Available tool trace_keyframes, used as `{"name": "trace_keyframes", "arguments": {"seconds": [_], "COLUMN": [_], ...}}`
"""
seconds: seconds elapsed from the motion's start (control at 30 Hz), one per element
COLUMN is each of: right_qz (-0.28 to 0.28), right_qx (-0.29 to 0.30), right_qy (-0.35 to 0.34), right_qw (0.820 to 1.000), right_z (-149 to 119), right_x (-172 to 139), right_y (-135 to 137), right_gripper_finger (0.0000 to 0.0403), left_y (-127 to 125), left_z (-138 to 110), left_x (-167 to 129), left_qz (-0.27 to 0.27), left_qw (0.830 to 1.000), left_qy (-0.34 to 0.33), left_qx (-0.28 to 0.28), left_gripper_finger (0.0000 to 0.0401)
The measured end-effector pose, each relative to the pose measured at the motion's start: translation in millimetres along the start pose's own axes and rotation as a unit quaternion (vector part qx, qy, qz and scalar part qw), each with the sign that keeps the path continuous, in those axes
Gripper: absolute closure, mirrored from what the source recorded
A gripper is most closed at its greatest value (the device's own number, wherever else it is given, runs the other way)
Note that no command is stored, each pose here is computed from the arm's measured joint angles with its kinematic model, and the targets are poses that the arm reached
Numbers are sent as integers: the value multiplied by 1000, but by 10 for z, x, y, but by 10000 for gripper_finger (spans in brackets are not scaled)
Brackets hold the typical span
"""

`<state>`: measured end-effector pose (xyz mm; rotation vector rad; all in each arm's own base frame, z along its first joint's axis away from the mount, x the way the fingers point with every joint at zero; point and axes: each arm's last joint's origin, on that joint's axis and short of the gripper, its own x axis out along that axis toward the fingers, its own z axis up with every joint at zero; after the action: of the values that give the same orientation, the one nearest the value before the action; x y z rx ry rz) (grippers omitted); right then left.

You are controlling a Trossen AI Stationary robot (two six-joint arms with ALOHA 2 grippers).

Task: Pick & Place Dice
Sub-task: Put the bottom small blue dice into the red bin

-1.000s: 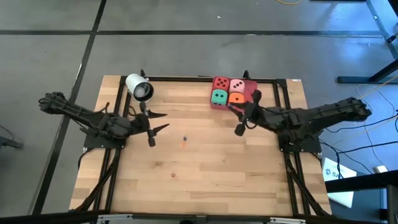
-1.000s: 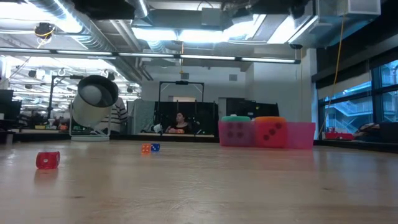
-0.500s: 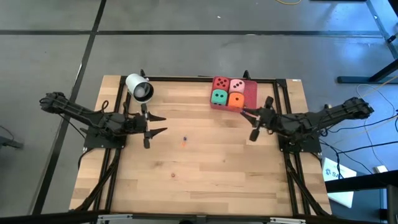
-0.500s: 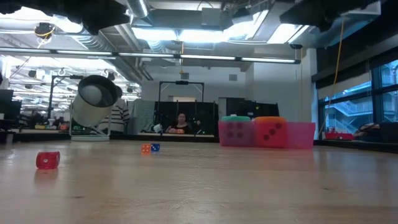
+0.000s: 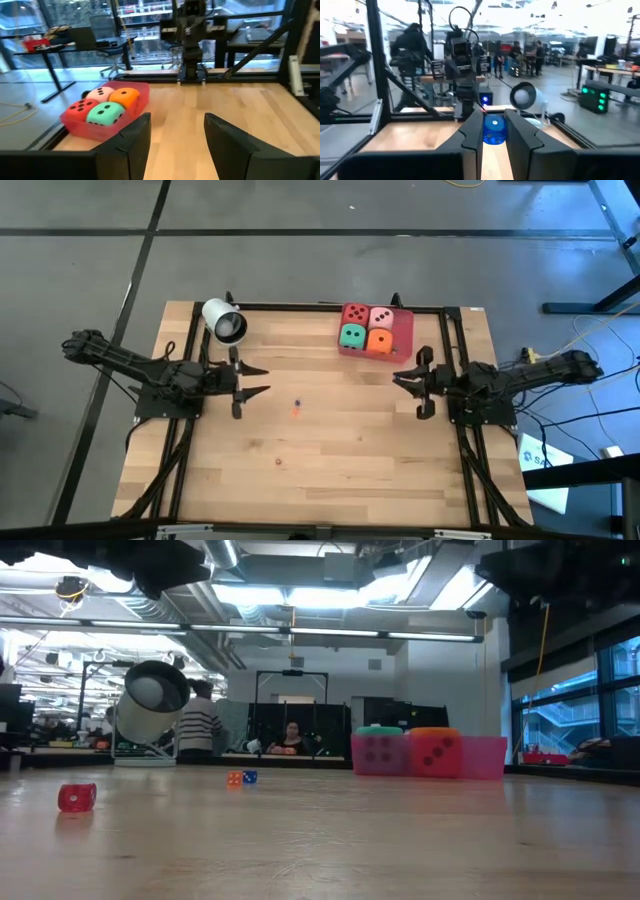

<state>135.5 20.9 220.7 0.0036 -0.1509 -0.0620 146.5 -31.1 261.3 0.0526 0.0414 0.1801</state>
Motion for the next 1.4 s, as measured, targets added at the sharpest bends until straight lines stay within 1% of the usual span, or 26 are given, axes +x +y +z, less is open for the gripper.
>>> {"name": "trace_keyframes", "arguments": {"seconds": [0.17,0.33,0.47,0.63,0.87,1.1,1.17,1.33,1.4], "right_qz": [10,24,-1,-22,-90,-172,-189,-226,-254], "right_qx": [12,12,10,28,23,29,28,2,-2], "right_qy": [13,13,18,23,20,40,57,116,144], "right_qw": [1000,1000,1000,999,995,984,980,967,956], "right_z": [-166,-181,-193,-206,-205,-239,-188,39,123], "right_x": [-26,-19,-9,0,-13,-23,17,187,246], "right_y": [-68,-125,-205,-306,-493,-725,-785,-958,-1044], "right_gripper_finger": [348,348,348,348,348,348,348,348,348], "left_y": [-21,-22,7,69,116,126,125,125,125], "left_z": [-72,-173,-267,-396,-431,-425,-425,-426,-428], "left_x": [4,7,18,40,54,60,60,60,60], "left_qz": [-28,-26,-21,-15,-35,-52,-53,-53,-53], "left_qw": [999,999,999,999,998,997,997,997,998], "left_qy": [-16,-17,-21,-13,-31,-34,-34,-34,-33], "left_qx": [-7,-8,-18,-30,-35,-34,-33,-33,-33], "left_gripper_finger": [224,229,232,233,237,242,244,244,245]}}
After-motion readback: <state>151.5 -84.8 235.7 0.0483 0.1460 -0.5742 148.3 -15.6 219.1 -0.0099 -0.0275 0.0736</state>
